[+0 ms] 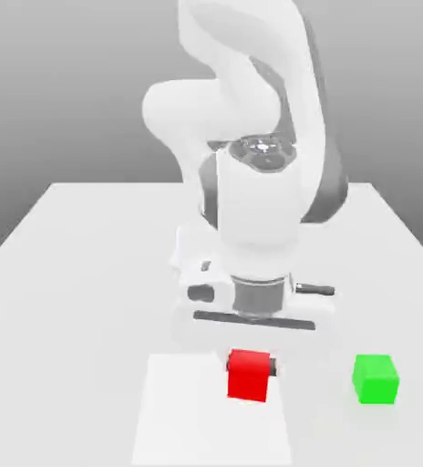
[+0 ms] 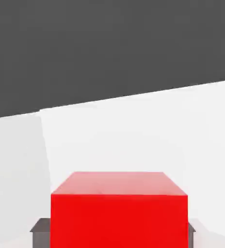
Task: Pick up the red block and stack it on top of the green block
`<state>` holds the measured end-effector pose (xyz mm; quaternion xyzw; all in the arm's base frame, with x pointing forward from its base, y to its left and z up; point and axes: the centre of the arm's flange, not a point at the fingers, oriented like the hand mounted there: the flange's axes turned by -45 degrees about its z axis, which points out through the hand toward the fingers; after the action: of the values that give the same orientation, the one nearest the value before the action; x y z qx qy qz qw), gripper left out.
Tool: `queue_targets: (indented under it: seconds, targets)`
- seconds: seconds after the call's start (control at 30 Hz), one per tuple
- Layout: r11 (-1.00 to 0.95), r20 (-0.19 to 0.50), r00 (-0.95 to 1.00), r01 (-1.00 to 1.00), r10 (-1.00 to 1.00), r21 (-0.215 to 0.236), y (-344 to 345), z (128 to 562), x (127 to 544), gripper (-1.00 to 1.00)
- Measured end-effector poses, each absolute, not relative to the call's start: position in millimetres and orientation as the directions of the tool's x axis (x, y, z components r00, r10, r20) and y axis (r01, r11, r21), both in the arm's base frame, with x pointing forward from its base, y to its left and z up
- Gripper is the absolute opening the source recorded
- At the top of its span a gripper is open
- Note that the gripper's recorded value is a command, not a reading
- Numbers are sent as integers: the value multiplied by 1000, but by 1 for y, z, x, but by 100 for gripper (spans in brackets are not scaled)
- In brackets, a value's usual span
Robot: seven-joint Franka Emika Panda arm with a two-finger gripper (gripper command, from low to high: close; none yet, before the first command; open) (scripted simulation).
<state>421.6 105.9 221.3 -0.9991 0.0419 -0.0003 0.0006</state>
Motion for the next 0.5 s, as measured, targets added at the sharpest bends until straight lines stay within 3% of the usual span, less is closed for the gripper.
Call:
queue_targets:
  seconds: [0.27, 0.43, 0.47, 0.5]
  targets:
    - [-996, 1, 996, 93, 93, 0, 242, 242, 366, -100]
    - [-997, 2, 997, 79, 79, 1, 243, 193, 367, -100]
    - [-997, 2, 997, 79, 79, 0, 243, 185, 367, 100]
    - [-997, 2, 997, 79, 79, 0, 243, 185, 367, 100]
